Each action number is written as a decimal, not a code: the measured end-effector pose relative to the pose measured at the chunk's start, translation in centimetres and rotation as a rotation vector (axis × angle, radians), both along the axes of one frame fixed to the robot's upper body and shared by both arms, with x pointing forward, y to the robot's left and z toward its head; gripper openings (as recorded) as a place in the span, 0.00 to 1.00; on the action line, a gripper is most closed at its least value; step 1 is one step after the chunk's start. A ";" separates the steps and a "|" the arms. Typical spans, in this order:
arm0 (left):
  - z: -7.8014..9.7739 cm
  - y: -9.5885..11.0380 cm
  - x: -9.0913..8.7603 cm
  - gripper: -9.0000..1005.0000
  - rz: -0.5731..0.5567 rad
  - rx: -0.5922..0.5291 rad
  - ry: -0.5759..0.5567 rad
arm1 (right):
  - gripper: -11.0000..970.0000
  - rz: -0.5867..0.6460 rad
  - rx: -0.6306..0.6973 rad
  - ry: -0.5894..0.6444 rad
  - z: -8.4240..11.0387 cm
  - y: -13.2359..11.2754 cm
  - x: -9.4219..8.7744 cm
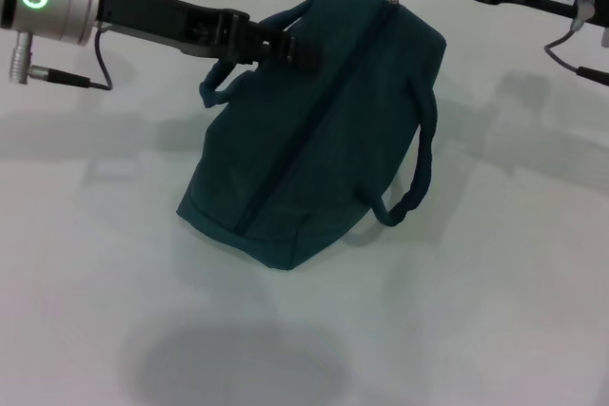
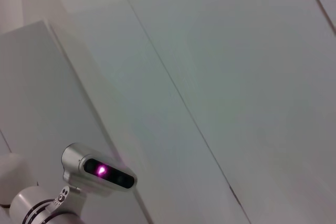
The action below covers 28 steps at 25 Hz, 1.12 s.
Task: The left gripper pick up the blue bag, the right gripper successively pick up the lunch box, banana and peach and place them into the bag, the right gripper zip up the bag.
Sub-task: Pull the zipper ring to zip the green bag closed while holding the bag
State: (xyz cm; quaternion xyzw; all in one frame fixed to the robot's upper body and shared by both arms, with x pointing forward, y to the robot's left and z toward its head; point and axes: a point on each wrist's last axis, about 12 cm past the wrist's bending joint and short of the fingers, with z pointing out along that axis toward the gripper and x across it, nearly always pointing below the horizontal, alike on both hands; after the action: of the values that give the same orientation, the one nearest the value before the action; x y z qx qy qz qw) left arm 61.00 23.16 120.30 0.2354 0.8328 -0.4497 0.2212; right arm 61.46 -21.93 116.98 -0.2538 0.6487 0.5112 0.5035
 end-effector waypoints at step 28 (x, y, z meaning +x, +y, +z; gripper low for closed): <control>-2.2 -1.0 -1.7 0.06 -0.022 -0.192 0.015 | 0.06 -0.034 0.101 0.063 -1.7 -1.4 -1.4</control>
State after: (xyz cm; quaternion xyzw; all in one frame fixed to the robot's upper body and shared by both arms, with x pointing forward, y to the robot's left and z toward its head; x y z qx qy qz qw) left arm 59.33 22.20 118.12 0.2188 0.7848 -0.5316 0.2316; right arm 60.10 -23.34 115.31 -0.2006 0.6418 0.5424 0.5036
